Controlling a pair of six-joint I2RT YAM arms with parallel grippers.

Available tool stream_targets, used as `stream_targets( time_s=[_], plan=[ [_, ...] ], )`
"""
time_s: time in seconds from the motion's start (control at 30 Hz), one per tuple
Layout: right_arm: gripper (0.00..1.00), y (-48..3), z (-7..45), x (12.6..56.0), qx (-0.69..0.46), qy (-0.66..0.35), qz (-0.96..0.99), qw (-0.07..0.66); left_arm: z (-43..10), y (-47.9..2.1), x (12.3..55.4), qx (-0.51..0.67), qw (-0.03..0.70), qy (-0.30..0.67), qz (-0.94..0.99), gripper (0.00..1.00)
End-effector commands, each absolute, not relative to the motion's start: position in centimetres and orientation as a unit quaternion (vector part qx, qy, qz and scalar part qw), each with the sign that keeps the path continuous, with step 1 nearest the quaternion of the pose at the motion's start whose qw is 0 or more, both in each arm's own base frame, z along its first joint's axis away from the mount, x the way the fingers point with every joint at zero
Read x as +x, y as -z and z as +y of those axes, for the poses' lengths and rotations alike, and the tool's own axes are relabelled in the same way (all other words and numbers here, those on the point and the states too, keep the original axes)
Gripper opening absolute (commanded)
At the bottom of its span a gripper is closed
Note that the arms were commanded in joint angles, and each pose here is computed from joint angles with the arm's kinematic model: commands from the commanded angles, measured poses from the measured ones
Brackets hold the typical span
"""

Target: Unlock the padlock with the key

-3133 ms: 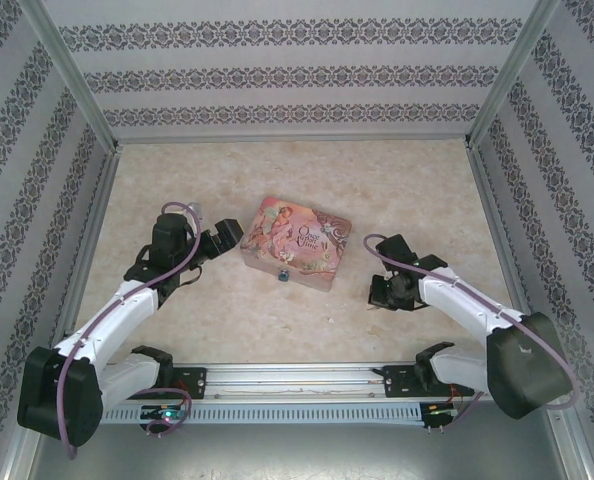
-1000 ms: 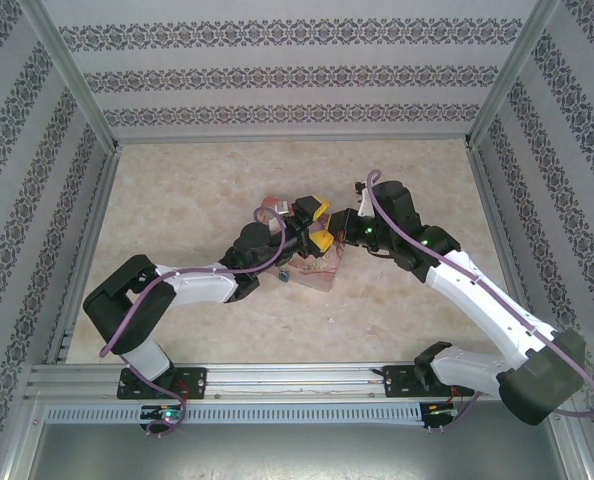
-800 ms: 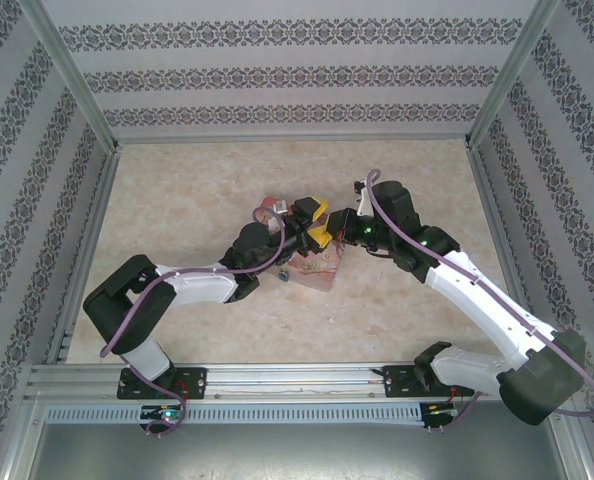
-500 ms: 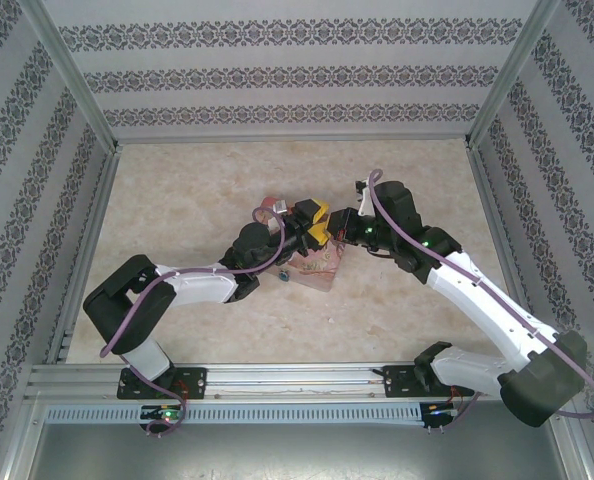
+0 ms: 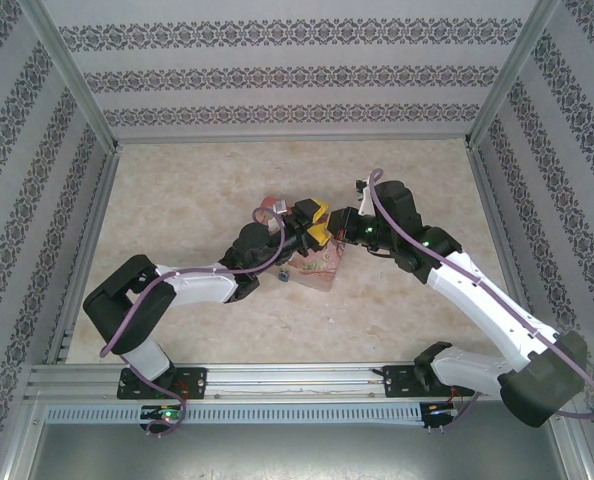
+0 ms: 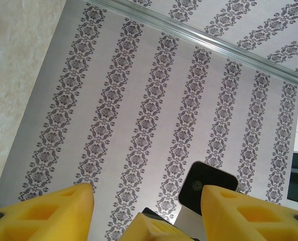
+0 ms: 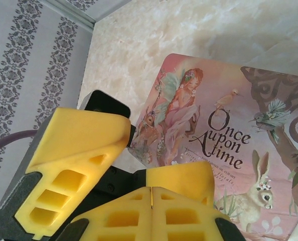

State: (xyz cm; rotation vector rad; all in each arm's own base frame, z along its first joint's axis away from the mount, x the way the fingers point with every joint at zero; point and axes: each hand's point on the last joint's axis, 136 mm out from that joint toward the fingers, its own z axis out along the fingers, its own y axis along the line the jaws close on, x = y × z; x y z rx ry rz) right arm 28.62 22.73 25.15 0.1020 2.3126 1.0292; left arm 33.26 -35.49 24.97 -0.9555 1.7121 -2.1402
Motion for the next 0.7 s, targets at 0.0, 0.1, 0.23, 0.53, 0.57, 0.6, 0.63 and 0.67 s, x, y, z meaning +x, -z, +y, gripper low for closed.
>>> stream_targets(
  time_s=[0.0, 0.1, 0.23, 0.53, 0.57, 0.6, 0.63, 0.67],
  plan=[
    [0.00, -27.4, 23.7, 29.4, 0.023, -0.402, 0.857, 0.321, -36.1, -25.7, 32.7, -0.322, 0.111, 0.747, 0.571, 0.59],
    [0.00, -27.8, 24.3, 29.9, 0.018, -0.408, 0.854, 0.322, -36.2, -25.7, 32.7, -0.322, 0.108, 0.750, 0.567, 0.59],
    [0.00, -28.3, 24.8, 30.4, 0.013, -0.414, 0.851, 0.323, -36.3, -25.8, 32.7, -0.322, 0.106, 0.752, 0.566, 0.59],
    [0.00, -26.8, 25.0, 30.5, 0.016, -0.408, 0.858, 0.312, -35.8, -25.8, 32.8, -0.329, 0.111, 0.753, 0.558, 0.55],
    [0.00, -26.7, 24.9, 30.4, 0.017, -0.407, 0.858, 0.312, -35.8, -25.8, 32.8, -0.331, 0.113, 0.753, 0.558, 0.54],
    [0.00, -26.5, 24.8, 30.3, 0.018, -0.406, 0.859, 0.311, -35.7, -25.8, 32.8, -0.332, 0.114, 0.753, 0.557, 0.53],
    [0.00, -26.4, 24.7, 30.2, 0.019, -0.405, 0.860, 0.310, -35.6, -25.7, 32.8, -0.333, 0.115, 0.752, 0.557, 0.52],
    [0.00, -26.3, 24.6, 30.1, 0.020, -0.404, 0.860, 0.311, -35.5, -25.7, 32.9, -0.335, 0.116, 0.751, 0.557, 0.51]
  ],
)
